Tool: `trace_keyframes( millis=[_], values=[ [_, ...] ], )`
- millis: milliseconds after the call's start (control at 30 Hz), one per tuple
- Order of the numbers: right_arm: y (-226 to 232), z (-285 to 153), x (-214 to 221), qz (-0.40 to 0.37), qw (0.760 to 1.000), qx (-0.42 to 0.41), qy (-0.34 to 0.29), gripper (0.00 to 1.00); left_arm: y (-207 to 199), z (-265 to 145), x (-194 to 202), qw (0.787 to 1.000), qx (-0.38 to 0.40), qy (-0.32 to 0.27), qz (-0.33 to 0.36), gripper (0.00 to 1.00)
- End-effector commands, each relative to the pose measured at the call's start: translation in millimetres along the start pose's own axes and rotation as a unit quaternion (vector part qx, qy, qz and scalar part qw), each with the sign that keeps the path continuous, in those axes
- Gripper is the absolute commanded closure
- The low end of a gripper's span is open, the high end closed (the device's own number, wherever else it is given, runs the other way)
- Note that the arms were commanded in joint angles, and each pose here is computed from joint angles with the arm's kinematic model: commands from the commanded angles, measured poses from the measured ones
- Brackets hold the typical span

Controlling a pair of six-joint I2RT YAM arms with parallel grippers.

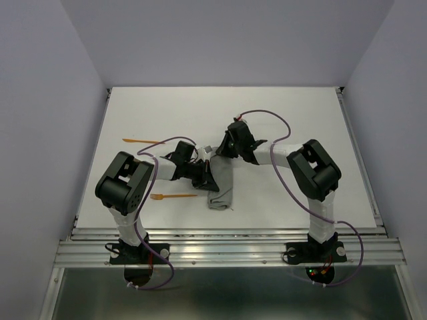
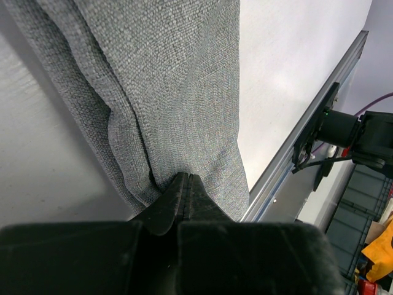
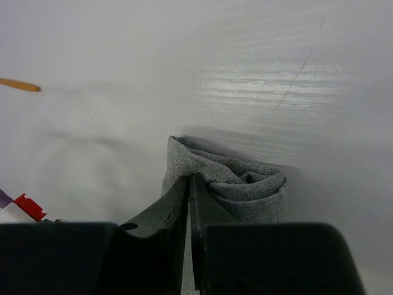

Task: Fold the napkin into a case and place the utensils inside
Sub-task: Smooth out the smaller rectangle-folded napkin at the center of the board.

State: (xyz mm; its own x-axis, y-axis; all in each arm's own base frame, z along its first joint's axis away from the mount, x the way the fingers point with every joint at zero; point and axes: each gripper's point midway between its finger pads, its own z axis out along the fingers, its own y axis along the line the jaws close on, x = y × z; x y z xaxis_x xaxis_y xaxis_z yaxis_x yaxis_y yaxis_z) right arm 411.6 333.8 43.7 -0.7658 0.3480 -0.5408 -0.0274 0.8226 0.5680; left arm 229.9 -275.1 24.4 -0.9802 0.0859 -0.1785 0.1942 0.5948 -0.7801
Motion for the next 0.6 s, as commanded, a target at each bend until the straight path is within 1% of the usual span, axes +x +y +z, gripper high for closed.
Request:
trace_keyframes(
  millis=[0,67,200,367,400,467,500,567],
  values=[
    [-7.8,7.9,5.0,-0.011,1.000,0.005,0.007,0.90,-5.7,-1.5,-3.1,1.000,-0.001,0.001,0.016,1.00],
    [-16.3,9.1,11.5,-0.007,1.000,0.016,0.012,0.90,-6.3,-2.4,-3.3,1.000,-0.002,0.000,0.018,1.00],
    [-17.8,4.2,7.1,-0.014,1.000,0.021,0.002,0.90,-8.8,-3.9,-4.6,1.000,-0.001,-0.002,0.019,1.00],
    [3.6,-4.4,-14.5,-0.048,0.999,0.007,-0.007,0.90,-31.3,-18.6,-20.6,0.999,0.001,-0.026,0.039,1.00],
    [14.4,-6.7,-24.3,-0.053,0.998,-0.003,-0.015,0.90,-34.1,-21.4,-24.4,0.999,-0.003,-0.033,0.041,1.00],
    [22.0,-12.6,-31.6,-0.066,0.998,-0.008,-0.017,0.88,-44.4,-29.5,-28.6,0.998,-0.002,-0.040,0.050,1.00],
    [32.0,-19.4,-41.6,-0.072,0.997,-0.018,-0.028,0.87,-49.2,-32.9,-32.1,0.998,-0.003,-0.044,0.052,0.89],
    [46.0,-34.2,-55.5,-0.077,0.995,-0.033,-0.045,0.83,-56.4,-39.2,-34.8,0.997,-0.004,-0.051,0.057,0.76]
  ],
)
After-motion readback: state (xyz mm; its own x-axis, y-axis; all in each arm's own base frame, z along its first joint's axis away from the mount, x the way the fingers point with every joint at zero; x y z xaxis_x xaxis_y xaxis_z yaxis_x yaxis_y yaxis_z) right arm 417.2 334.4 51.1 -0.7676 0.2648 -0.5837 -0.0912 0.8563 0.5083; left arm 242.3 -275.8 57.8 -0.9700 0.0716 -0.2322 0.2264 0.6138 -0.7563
